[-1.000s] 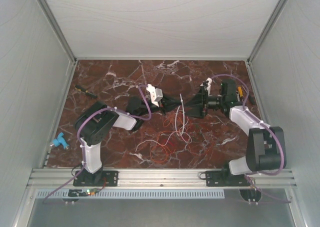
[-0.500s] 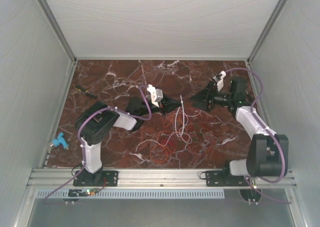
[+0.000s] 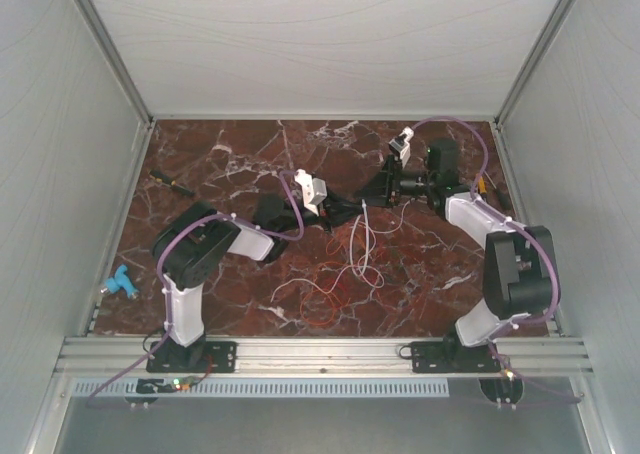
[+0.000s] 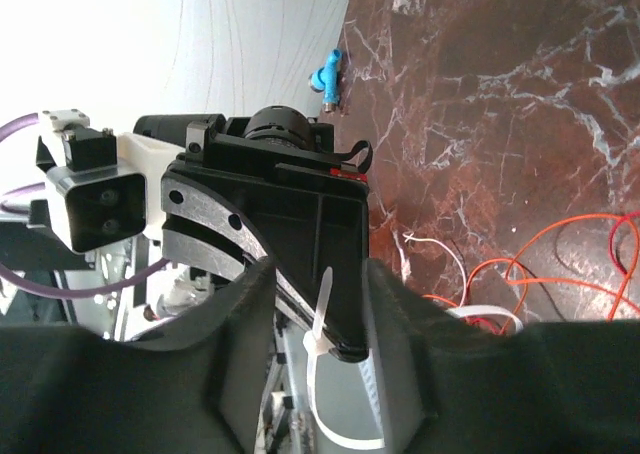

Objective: Zip-tie the wires
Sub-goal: Tie the cable at the center of the board.

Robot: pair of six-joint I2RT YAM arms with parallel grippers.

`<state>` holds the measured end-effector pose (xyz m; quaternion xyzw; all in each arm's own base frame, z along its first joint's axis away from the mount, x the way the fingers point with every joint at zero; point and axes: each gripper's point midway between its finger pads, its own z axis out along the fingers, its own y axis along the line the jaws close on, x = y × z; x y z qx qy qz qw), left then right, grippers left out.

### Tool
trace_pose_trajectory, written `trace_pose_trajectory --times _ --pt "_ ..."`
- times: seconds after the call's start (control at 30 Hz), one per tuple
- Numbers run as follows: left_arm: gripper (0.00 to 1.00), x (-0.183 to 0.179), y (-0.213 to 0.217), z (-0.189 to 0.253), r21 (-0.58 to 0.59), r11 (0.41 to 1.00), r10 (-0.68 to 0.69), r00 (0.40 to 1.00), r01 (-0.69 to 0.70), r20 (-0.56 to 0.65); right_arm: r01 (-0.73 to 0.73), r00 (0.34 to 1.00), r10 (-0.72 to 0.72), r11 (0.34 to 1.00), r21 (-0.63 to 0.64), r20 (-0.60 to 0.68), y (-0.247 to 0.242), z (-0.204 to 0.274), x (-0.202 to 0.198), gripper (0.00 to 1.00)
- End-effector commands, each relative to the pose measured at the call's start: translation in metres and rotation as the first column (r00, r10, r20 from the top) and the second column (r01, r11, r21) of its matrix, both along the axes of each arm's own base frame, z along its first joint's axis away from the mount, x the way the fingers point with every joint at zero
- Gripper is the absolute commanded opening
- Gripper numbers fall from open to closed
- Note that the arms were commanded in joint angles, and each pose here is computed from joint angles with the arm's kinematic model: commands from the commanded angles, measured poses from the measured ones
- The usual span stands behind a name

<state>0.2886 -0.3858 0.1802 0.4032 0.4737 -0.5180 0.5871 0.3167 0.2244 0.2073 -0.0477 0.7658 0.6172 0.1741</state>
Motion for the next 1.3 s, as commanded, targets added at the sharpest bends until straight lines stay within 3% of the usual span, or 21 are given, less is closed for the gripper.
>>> trace_pose_trajectory --times 0.0,0.2,0.43,0.9,1.2,1.27 --pt "0.0 -0.008 0.005 0.056 -0.17 0.985 0.006 0.97 0.037 0.241 -0.049 0.996 0.045 0.998 0.042 0.081 0.007 0.014 0.001 0.28" --pt "0.0 -0.008 0.005 0.055 -0.168 0.985 0.005 0.971 0.037 0.241 -0.044 0.997 0.042 0.998 0.043 0.061 0.008 0.008 0.005 0.0" --pt "0.0 -0.008 0.005 0.053 -0.162 0.986 0.001 0.969 0.041 0.248 -0.058 0.994 0.052 0.996 0.066 0.092 0.008 0.011 0.003 0.0" --pt "0.0 -0.021 0.004 0.033 -0.101 0.991 -0.049 0.955 0.083 0.293 0.077 0.993 -0.075 0.997 -0.012 0.086 0.015 0.001 0.074 0.0" --pt "0.0 -0.02 0.005 0.023 -0.09 0.994 -0.031 0.958 0.059 0.286 0.076 0.996 -0.074 0.995 -0.057 0.043 0.014 -0.006 0.085 0.0" --pt "0.0 -0.019 0.005 0.024 -0.091 0.994 -0.031 0.958 0.059 0.284 0.048 0.998 -0.046 0.998 -0.039 0.033 0.007 -0.004 0.073 0.27"
